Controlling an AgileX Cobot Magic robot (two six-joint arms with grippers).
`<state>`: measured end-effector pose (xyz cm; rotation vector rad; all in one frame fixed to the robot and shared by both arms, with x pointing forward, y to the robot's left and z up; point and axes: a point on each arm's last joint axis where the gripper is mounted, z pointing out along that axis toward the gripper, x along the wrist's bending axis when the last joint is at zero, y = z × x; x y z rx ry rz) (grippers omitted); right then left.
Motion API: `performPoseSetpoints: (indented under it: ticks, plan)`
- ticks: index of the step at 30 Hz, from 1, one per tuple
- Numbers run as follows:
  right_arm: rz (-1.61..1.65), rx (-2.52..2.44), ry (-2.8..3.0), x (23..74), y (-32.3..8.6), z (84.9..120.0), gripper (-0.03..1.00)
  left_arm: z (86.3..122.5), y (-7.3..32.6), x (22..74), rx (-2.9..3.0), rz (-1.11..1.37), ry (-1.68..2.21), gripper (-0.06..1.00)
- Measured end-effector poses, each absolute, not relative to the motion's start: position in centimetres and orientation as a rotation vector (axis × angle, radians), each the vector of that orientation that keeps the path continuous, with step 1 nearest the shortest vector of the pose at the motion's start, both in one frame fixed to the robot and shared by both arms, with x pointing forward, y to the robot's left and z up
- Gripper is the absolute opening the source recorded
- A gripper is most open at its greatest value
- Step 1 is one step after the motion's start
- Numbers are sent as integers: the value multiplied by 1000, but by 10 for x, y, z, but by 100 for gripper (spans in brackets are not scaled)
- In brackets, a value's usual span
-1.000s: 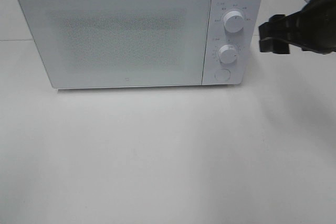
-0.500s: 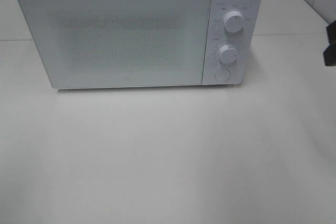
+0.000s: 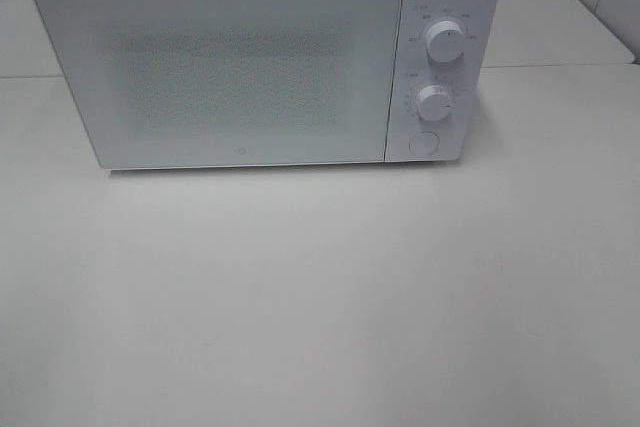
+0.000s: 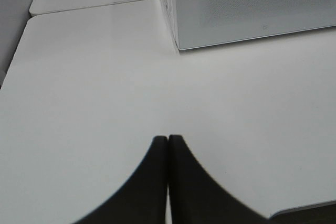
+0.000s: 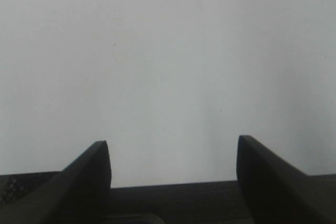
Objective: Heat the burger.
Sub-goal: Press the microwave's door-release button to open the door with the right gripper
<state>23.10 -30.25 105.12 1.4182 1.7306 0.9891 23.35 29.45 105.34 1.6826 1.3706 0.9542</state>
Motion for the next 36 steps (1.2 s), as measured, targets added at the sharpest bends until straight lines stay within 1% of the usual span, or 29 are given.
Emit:
performPoseSetpoints:
  ticks: [36]
  plan:
    - [989,1418,1731,231,-302,1051,62,1053,295,234,1683,954,1371,0]
